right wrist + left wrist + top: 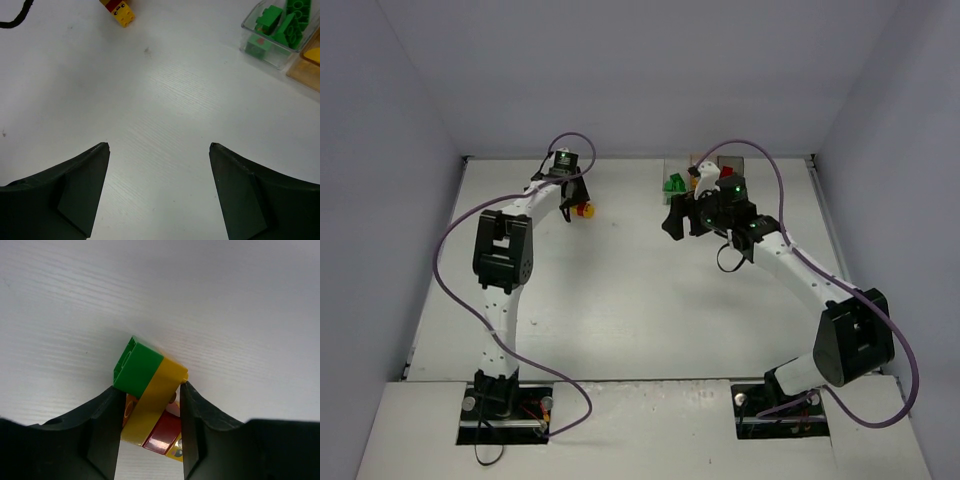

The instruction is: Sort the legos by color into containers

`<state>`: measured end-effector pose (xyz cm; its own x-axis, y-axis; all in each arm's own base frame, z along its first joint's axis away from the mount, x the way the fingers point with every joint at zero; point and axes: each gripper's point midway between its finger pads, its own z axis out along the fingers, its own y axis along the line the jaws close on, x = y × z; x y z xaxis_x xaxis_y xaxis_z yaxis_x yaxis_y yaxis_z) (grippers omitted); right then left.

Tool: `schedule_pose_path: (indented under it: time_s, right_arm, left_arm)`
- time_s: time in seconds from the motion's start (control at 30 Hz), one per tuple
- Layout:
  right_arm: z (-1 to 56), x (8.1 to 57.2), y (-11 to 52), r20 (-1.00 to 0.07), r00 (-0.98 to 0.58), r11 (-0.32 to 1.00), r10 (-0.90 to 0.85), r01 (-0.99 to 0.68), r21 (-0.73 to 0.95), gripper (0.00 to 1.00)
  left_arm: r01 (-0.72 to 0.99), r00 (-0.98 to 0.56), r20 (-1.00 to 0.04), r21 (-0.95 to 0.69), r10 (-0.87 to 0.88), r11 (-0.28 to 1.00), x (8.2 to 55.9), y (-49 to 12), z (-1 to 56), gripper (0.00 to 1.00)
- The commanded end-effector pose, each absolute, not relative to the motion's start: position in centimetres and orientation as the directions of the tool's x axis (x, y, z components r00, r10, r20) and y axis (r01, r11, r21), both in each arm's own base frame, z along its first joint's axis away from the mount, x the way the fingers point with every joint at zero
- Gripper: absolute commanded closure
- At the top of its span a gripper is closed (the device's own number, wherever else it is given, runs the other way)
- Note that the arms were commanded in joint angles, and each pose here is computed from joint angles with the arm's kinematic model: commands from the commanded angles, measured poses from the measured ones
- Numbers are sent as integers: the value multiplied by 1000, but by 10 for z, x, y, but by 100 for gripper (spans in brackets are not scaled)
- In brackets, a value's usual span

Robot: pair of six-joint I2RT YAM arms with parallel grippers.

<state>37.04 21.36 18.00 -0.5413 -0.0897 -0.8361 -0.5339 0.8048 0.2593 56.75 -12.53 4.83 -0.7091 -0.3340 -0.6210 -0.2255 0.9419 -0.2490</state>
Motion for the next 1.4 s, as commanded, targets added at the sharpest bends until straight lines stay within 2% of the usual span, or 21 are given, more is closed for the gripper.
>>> schedule_pose_path:
  time_s: [0.0, 0.1, 0.33, 0.6, 1.17, 1.37]
  right_arm:
    - [210, 367, 234, -889, -447, 752, -99, -618, 228, 23]
    - [216, 365, 252, -899, -420, 710, -127, -671, 213, 23]
    - [232, 363, 307, -924, -323, 580, -205, -801, 151, 24]
    - [239, 355, 355, -936, -246, 495, -252, -864, 94, 23]
    - [253, 343, 408, -947, -123, 447, -296, -894, -24, 23]
    - [248, 341, 418, -943, -109, 448, -314, -893, -46, 31]
  left_arm:
    - [-149, -607, -720, -313, -337, 938, 574, -130, 123, 83]
    - [-96, -604, -722, -354, -337, 930, 553, -137, 148, 86]
    - [39, -633, -709, -429, -310, 903, 486, -152, 201, 87]
    - [90, -671, -676, -481, -303, 872, 426, -163, 241, 87]
    - [103, -717, -637, -500, -284, 860, 377, -170, 256, 87]
    - [111, -726, -631, -499, -273, 859, 367, -175, 259, 87]
